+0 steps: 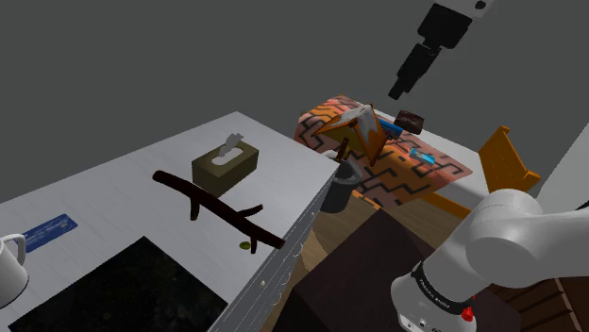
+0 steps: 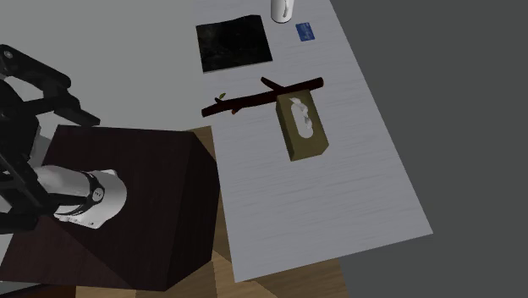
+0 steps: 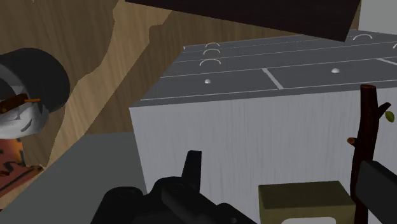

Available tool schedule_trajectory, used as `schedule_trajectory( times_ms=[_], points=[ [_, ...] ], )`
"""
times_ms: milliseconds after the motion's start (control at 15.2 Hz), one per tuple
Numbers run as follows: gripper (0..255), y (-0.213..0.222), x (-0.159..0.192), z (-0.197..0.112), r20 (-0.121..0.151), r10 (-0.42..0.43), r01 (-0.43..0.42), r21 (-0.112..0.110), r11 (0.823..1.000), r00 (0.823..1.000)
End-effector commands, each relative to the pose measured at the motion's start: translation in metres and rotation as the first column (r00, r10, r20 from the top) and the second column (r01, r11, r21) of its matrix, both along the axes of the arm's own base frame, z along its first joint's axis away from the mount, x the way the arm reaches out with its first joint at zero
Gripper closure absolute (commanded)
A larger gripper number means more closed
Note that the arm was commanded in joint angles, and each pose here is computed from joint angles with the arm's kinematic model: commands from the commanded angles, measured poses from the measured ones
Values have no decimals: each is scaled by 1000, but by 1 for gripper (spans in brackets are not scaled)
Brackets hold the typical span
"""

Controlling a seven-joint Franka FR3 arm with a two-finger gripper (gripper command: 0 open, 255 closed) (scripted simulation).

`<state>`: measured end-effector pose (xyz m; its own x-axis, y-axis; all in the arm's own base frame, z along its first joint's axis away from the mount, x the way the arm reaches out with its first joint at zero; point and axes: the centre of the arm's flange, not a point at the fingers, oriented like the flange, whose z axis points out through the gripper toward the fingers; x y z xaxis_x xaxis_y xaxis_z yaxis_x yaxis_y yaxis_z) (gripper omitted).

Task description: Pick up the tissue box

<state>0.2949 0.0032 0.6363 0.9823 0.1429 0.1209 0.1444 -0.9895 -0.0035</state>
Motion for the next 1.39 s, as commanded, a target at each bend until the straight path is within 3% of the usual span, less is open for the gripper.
schedule_trajectory(
  times_ms=[0, 660, 1320],
  points=[
    [0, 0, 0, 0, 0, 0, 0, 0, 1000, 1000],
    [0, 63, 67, -80, 14, -115, 113, 112, 987, 993],
    [0, 127, 144, -152, 16, -229, 220, 223, 950, 973]
  ],
)
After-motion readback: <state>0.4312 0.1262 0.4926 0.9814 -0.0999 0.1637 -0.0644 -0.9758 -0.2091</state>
